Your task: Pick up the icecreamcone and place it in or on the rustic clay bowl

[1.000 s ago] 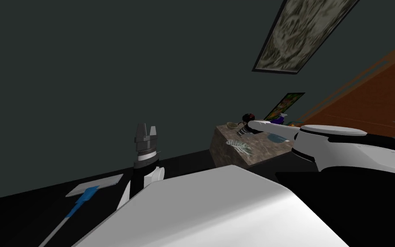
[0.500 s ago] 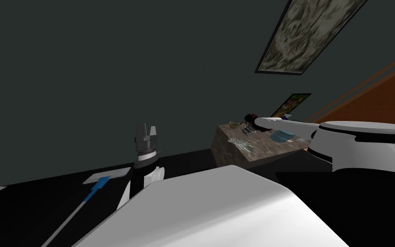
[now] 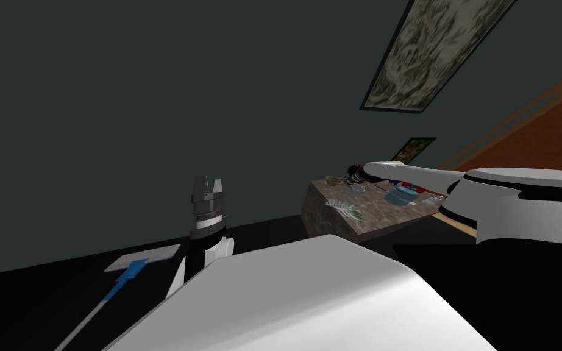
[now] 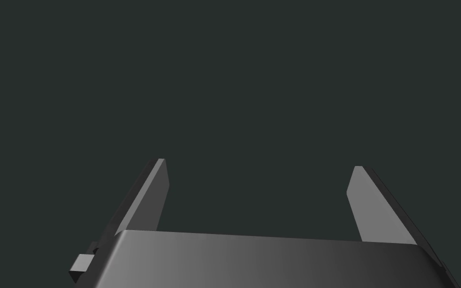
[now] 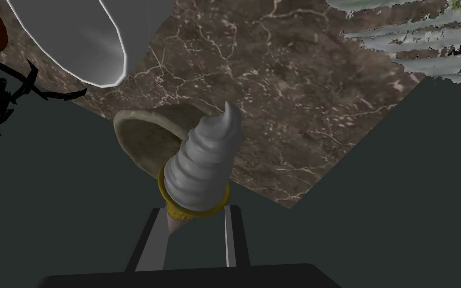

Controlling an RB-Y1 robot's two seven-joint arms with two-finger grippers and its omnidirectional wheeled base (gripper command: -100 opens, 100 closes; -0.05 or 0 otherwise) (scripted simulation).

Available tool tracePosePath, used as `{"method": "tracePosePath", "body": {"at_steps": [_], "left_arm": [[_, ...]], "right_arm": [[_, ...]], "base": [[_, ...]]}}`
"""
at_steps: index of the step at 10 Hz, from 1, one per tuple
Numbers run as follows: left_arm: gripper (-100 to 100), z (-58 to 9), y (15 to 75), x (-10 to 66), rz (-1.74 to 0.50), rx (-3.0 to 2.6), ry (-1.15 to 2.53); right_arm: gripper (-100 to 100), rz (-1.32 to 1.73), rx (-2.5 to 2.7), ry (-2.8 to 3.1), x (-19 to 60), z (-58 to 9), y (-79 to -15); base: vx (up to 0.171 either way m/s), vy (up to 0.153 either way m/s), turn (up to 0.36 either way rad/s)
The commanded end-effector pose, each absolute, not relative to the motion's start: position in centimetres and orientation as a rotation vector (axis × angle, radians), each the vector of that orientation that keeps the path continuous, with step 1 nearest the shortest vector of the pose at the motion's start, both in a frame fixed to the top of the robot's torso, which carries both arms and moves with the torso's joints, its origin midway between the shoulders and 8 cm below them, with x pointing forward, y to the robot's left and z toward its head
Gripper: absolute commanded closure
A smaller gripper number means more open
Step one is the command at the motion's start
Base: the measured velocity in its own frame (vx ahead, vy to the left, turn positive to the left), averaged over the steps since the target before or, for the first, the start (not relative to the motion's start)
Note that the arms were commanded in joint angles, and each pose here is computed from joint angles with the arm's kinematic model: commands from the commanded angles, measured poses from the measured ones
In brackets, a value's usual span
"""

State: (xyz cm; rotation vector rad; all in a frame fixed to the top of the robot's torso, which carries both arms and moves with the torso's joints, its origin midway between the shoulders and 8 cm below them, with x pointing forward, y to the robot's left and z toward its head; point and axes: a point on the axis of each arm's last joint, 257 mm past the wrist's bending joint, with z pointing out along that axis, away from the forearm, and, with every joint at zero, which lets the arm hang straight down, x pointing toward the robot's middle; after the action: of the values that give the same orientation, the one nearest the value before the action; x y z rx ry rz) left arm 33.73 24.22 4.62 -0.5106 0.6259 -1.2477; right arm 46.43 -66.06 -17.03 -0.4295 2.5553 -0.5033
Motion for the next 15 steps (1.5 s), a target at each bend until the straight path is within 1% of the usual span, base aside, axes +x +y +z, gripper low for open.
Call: {"method": "tracePosePath", "body": {"at_steps": [1,7,8,9,13,14,15], "left_arm": [[0,4.6,24.2,33.7,-1.248,-0.511,0.626],[0,4.6,24.2,33.7,-1.247,-0.511,0.626],[0,4.6,24.2,33.7,-1.247,-0.511,0.626],[0,4.6,24.2,33.7,-1.248,-0.51,0.626],[0,4.6,24.2,33.7,-1.248,-0.51,0.626],[0,4.6,24.2,33.7,-1.248,-0.51,0.626],[0,4.6,24.2,33.7,-1.248,-0.51,0.626]], "right_arm": [[100,-0.472,-0.427,2.534,47.9,-17.1,-64.8],[100,-0.404,-0.42,2.491,50.7,-17.4,-61.8],[100,-0.411,-0.421,2.495,50.6,-17.4,-62.0],[-100,-0.412,-0.419,2.493,50.6,-17.3,-62.0],[-100,-0.411,-0.42,2.492,50.6,-17.3,-62.0],[0,-0.411,-0.42,2.492,50.6,-17.3,-62.0],[-100,-0.416,-0.417,2.493,50.6,-15.4,-61.9]], "base": [[0.171,-0.055,-0.161],[0.225,-0.07,-0.139],[0.093,-0.029,-0.021],[0.019,-0.006,0.008],[0.002,-0.001,0.0],[0.0,0.0,0.0],[-0.007,-0.004,0.037]]}}
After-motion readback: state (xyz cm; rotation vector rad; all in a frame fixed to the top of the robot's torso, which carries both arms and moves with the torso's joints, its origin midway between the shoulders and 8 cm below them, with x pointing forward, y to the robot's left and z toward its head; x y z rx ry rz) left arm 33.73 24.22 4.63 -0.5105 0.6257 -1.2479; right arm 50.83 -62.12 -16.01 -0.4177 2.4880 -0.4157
